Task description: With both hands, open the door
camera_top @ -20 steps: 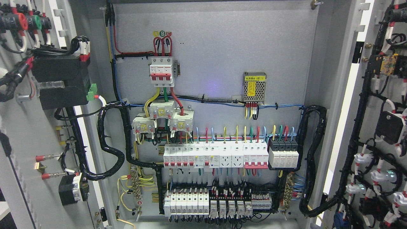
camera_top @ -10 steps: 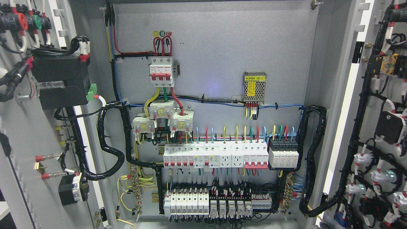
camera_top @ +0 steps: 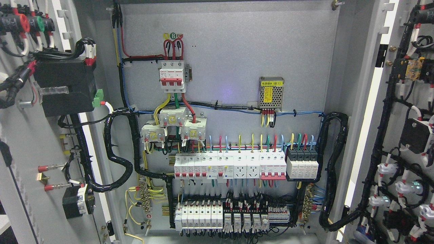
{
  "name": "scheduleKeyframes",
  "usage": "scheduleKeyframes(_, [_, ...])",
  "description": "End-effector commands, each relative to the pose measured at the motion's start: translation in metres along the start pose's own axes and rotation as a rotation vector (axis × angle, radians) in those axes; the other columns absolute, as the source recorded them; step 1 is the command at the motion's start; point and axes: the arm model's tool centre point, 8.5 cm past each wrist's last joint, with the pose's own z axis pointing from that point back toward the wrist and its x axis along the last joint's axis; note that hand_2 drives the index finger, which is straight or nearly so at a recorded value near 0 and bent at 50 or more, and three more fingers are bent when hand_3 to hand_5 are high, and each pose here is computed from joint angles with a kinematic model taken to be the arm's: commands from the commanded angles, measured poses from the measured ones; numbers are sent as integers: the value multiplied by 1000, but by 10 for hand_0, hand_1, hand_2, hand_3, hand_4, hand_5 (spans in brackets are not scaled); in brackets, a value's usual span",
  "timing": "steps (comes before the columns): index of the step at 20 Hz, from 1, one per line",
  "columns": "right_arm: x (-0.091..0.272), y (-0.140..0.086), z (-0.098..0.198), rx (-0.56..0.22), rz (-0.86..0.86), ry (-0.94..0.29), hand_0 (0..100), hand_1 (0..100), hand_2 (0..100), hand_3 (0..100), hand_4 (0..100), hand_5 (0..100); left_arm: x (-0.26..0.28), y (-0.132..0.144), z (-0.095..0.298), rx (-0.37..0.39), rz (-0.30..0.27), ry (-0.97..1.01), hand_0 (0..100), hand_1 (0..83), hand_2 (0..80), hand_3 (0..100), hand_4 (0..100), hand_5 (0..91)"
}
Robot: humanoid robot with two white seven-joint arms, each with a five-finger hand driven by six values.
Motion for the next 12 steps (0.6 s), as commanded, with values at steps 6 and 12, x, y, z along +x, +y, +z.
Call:
scheduleKeyframes(6, [6, -16, 12, -27, 10, 35, 0, 0, 0, 0, 0, 0, 33, 21, 5, 33, -62, -271, 0, 0, 0, 0, 43, 0])
scheduleKeyframes(12, [8, -29, 15, -59, 15, 38, 0, 0, 0, 0, 0, 0, 39, 26, 9, 52, -69, -308, 0, 0, 0, 0, 43, 0])
